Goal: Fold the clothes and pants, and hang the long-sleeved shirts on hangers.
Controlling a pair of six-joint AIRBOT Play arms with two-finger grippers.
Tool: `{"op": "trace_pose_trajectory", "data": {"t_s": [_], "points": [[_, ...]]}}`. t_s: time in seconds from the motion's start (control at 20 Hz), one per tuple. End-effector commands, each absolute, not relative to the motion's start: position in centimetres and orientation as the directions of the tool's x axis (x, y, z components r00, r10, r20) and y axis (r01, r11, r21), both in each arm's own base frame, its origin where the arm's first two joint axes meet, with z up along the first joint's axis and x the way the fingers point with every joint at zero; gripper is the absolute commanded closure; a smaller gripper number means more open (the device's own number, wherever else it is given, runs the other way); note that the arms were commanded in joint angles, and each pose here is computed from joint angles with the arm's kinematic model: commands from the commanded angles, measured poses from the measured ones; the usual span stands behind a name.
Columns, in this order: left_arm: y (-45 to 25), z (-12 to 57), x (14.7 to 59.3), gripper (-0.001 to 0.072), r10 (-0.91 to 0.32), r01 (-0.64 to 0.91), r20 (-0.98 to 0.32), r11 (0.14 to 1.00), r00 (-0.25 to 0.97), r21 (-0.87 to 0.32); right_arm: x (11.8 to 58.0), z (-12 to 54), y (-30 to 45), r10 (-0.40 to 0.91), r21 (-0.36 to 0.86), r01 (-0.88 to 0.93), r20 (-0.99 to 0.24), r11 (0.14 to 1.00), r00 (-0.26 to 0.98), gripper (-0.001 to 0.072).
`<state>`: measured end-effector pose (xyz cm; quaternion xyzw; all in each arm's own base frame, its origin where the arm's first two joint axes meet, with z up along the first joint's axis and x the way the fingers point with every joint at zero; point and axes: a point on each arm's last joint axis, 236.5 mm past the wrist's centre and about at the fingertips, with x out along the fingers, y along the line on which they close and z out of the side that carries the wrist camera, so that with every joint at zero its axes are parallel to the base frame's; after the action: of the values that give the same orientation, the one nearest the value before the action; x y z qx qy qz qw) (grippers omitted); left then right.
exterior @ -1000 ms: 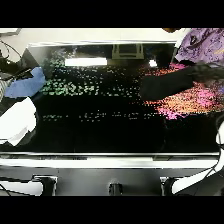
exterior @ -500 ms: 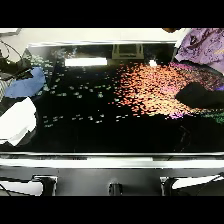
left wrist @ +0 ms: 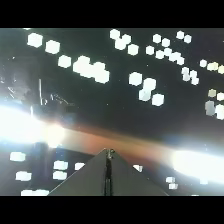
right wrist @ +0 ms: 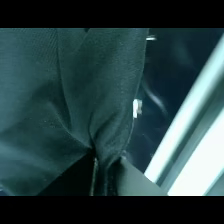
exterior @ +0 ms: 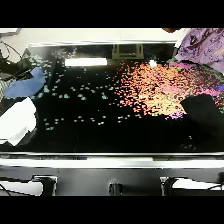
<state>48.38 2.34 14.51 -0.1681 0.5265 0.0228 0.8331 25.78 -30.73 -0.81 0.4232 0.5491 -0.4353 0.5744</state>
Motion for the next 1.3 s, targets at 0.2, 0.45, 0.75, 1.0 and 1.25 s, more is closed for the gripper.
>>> {"op": "trace_pose_trajectory", "data": {"t_s": [0.2, 0.45, 0.75, 1.0, 1.25], "points": [[2.3, 14.4, 48.1, 0.0690, -0.141, -0.217, -0.891, 0.943, 0.432, -0.254, 18.6, -4.4, -27.0, -0.031, -0.153, 0.973, -0.988, 0.175, -0.150, 0.0685], [2.3, 14.4, 48.1, 0.0690, -0.141, -0.217, -0.891, 0.943, 0.432, -0.254, 15.3, -5.1, -25.5, -0.006, -0.255, 0.952, -0.966, 0.170, -0.258, 0.0686], [2.3, 14.4, 48.1, 0.0690, -0.141, -0.217, -0.891, 0.943, 0.432, -0.254, 14.1, -4.8, -25.7, -0.018, -0.304, 0.938, -0.952, 0.170, -0.305, 0.0683], [2.3, 14.4, 48.1, 0.0690, -0.141, -0.217, -0.891, 0.943, 0.432, -0.254, 11.9, -3.9, -26.0, -0.033, -0.396, 0.902, -0.917, 0.173, -0.397, 0.0165], [2.2, 14.4, 48.1, 0.0690, -0.145, -0.218, -0.889, 0.941, 0.433, -0.260, 20.1, 4.3, -33.0, -0.354, -0.107, 0.973, -0.935, 0.206, -0.028, 0.0257]]}}
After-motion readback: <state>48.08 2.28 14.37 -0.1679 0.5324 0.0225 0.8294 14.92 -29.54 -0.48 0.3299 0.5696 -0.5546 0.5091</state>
